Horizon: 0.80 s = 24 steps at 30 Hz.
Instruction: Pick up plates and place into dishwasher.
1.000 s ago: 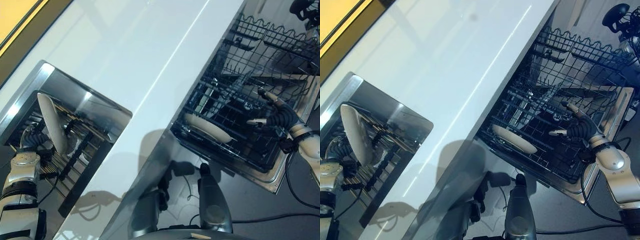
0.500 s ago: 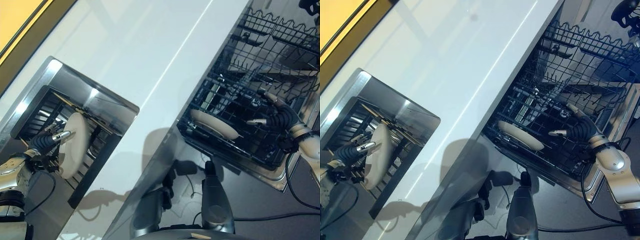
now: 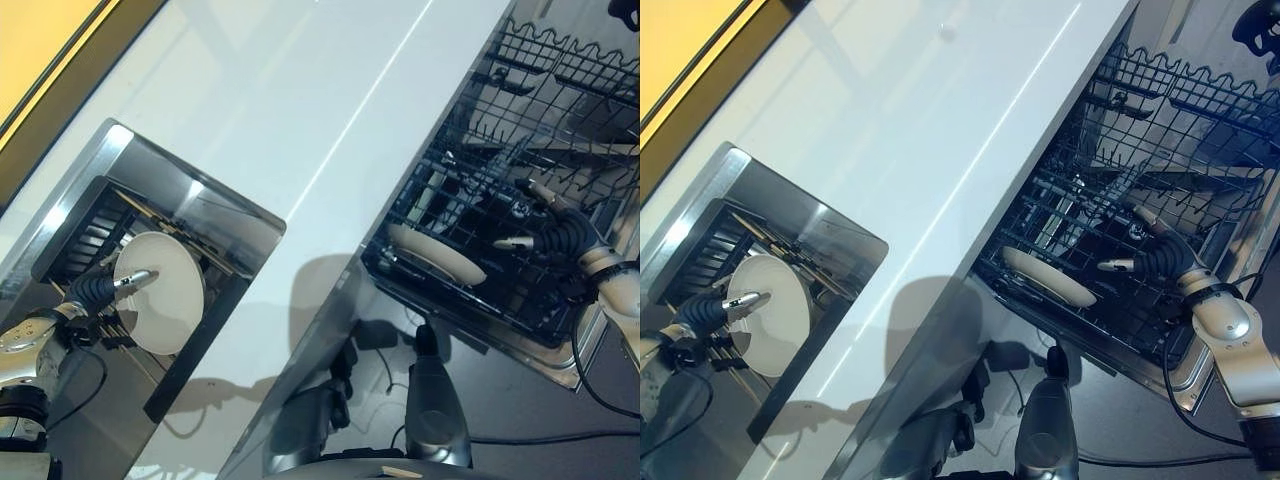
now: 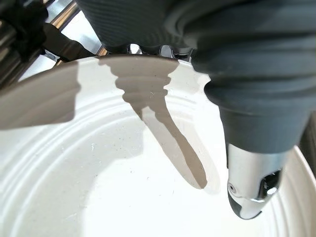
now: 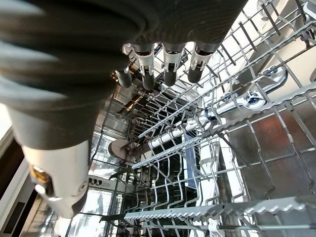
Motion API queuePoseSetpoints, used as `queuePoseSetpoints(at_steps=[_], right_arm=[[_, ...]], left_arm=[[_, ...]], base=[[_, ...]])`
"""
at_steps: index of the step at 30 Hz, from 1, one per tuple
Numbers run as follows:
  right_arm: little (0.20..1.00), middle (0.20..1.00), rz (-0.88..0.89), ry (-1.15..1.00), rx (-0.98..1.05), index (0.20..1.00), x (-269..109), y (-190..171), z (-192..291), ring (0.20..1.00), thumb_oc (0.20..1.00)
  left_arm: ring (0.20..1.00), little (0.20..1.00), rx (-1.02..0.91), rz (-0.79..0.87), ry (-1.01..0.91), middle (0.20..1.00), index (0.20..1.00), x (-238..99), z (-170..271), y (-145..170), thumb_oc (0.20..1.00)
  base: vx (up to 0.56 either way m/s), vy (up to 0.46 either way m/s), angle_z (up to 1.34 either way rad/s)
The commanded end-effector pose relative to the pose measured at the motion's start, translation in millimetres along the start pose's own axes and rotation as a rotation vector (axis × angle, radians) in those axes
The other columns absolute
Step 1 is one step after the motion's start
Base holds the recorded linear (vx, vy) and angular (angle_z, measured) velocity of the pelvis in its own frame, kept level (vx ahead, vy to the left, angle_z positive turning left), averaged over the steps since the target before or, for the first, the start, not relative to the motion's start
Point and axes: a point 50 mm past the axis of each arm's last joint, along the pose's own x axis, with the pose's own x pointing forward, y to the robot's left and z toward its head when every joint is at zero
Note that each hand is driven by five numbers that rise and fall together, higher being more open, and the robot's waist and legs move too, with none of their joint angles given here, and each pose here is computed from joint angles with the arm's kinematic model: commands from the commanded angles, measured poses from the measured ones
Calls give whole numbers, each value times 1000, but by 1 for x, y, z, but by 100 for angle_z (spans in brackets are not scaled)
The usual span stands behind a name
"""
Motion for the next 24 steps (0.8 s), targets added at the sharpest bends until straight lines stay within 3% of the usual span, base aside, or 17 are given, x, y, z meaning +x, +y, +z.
queuePoseSetpoints(at_steps=[1,7,8,9,12,17,24], right_arm=[[1000,1000,-22,-140,-84,1000,4,-18,34,1000,1000],[1000,1000,-24,-141,-83,1000,1,-19,32,1000,1000],[1000,1000,-21,-143,-84,1000,1,-19,32,1000,1000],[1000,1000,-20,-143,-84,1000,1,-19,32,1000,1000],[1000,1000,-12,-148,-87,1000,3,-22,33,1000,1000],[1000,1000,-10,-147,-81,1000,5,-21,33,1000,1000],[1000,1000,-13,-130,-61,1000,0,-14,28,1000,1000]], left_arm=[[1000,1000,-82,-782,-7,1000,1000,26,-33,-141,1000],[1000,1000,-54,-899,49,1000,1000,19,-39,-144,1000],[959,959,-21,-973,65,959,959,16,-40,-146,959],[1000,1000,-3,-1001,81,1000,1000,14,-41,-147,1000],[1000,1000,92,-1085,112,1000,1000,8,-40,-153,1000],[1000,1000,267,-1211,32,1000,1000,1,-12,-169,1000],[1000,1000,361,-1380,-64,1000,1000,-16,19,-199,1000]], base=[[0,0,0],[0,0,0],[0,0,0],[0,0,0],[0,0,0],[-5,-3,1],[-11,-48,13]])
